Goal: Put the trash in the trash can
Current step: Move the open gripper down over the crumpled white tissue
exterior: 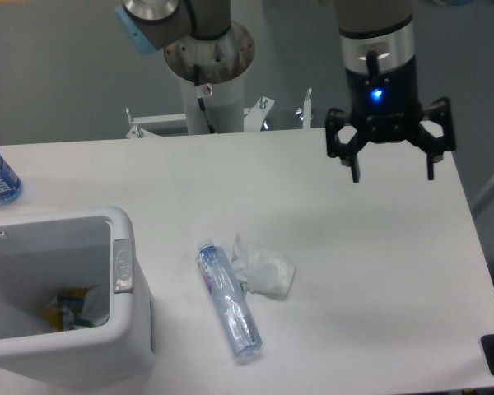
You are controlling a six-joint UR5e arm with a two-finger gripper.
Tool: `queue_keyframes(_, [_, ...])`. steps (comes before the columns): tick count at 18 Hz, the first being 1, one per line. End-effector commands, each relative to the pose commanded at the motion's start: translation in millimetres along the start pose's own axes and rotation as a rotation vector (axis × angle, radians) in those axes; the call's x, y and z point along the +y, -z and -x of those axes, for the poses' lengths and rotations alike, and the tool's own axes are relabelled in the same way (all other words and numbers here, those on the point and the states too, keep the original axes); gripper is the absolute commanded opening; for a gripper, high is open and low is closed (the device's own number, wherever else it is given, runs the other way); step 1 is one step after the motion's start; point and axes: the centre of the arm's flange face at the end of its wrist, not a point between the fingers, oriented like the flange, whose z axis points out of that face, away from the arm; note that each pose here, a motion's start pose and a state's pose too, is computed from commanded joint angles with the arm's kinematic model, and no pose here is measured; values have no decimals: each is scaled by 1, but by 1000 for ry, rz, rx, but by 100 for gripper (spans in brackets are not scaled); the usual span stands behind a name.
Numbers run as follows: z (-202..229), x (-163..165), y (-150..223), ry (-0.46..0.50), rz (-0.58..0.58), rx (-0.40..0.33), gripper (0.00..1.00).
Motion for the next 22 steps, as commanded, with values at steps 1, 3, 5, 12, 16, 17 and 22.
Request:
queue_keyframes(1, [0, 0, -3, 0, 1, 1, 100])
queue_keyframes(3, [-1, 1, -8, 2, 8, 9, 100])
queue_keyframes(5, [-8, 5, -22, 16, 30, 28, 100])
queue_keyframes(12, [-42, 3, -79, 285, 79, 69, 100])
queue_keyframes(16, [-106, -13, -140, 374, 162, 168, 100])
queue_keyframes(17, [-115, -11, -156, 382, 186, 185, 100])
queue_keyframes(22, [-162, -4, -217, 392, 267, 305, 100])
